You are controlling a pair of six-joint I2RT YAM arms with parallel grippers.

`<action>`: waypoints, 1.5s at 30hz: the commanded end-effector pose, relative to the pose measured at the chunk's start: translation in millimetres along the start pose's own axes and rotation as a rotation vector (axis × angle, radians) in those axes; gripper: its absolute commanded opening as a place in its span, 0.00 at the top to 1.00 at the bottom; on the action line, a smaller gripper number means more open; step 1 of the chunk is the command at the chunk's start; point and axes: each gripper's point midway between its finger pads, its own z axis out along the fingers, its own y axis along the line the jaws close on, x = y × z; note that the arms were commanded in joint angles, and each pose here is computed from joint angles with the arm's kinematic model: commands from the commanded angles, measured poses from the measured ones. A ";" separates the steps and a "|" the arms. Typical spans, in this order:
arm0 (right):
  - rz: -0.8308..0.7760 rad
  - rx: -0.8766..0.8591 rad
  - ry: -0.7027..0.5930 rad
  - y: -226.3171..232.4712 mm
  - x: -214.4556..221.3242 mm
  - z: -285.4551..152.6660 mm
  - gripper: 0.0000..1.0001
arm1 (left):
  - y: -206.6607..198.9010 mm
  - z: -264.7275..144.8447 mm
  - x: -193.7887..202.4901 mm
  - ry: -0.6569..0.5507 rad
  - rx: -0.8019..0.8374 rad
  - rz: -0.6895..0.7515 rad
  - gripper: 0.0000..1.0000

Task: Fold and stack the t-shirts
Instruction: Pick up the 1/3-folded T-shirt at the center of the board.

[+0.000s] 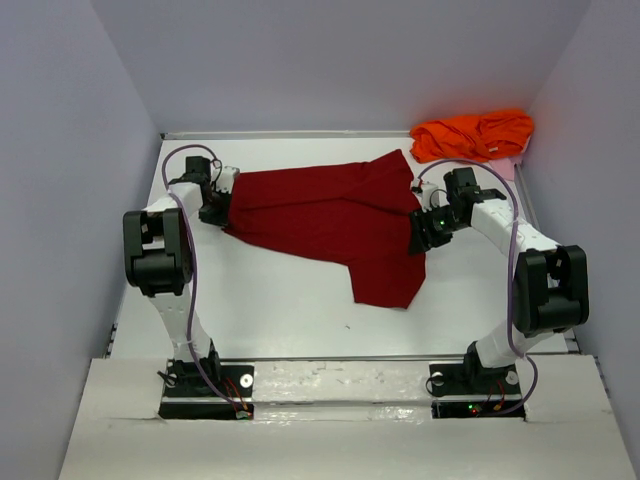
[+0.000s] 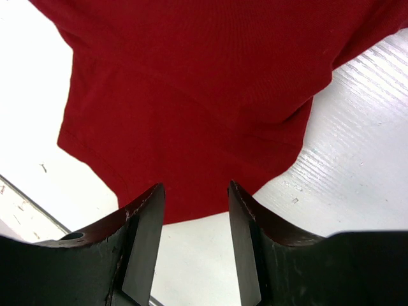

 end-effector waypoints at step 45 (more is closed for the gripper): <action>-0.111 -0.057 0.168 23.3 49.4 -38.9 0.45 | -30.6 -107.6 -28.8 -0.266 0.015 0.030 1.00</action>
